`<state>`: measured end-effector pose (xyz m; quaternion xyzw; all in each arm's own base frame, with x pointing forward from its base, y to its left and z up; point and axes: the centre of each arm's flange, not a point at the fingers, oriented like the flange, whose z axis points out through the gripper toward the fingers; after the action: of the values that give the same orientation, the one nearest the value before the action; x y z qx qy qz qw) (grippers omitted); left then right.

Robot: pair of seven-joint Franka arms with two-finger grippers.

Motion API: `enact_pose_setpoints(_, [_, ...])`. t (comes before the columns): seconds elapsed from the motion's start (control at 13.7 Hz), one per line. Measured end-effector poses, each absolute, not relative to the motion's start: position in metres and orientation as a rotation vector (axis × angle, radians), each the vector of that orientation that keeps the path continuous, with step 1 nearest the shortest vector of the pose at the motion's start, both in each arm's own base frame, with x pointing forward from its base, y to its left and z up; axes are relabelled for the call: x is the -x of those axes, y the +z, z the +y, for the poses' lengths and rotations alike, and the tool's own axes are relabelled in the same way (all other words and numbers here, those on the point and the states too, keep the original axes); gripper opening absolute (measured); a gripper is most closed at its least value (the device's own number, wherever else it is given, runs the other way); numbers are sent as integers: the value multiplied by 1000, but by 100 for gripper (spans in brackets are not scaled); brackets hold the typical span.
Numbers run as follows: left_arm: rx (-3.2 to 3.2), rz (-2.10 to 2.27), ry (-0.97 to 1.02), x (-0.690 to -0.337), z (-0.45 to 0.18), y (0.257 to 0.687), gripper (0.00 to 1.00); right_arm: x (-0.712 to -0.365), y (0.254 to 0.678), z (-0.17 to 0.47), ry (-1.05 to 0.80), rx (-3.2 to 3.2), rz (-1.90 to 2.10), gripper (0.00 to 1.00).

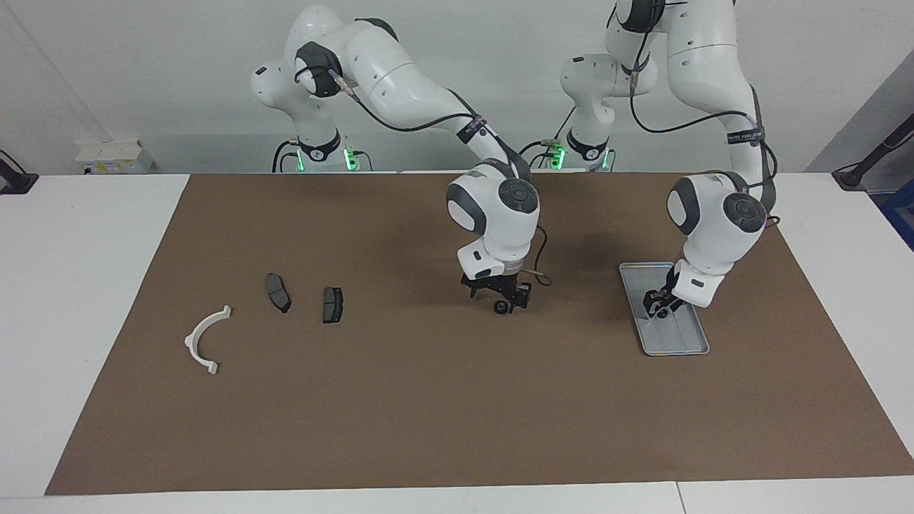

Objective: Place bearing gear from tray to pile

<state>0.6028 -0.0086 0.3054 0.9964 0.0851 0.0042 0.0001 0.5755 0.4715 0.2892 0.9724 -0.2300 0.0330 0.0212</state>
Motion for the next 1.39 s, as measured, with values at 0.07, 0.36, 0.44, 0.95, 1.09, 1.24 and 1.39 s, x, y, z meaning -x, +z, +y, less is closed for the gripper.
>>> enact_pose_setpoints(0.07, [-3130, 267, 16, -602, -9, 304, 62, -577, 287, 473, 108, -3014, -717, 100])
enact_pose_setpoints(0.36, [-3129, 267, 33, -601, -8, 301, 60, -580, 283, 478, 118, -3014, -729, 100])
enact_pose_setpoints(0.44, [-3129, 267, 36, -601, -8, 300, 61, -579, 282, 479, 118, -3014, -730, 100])
enact_pose_setpoints(0.95, [-3127, 268, 58, -602, -8, 301, 50, -577, 286, 488, 140, -3020, -745, 62])
enact_pose_setpoints(1.09, [-3127, 269, 62, -602, -7, 301, 50, -578, 289, 489, 146, -3023, -747, 39])
enact_pose_setpoints(1.24, [-3127, 269, 64, -602, -7, 301, 50, -579, 289, 489, 147, -3022, -747, 35])
enact_pose_setpoints(1.39, [-3126, 269, 68, -602, -7, 302, 52, -579, 289, 488, 148, -3022, -745, 35])
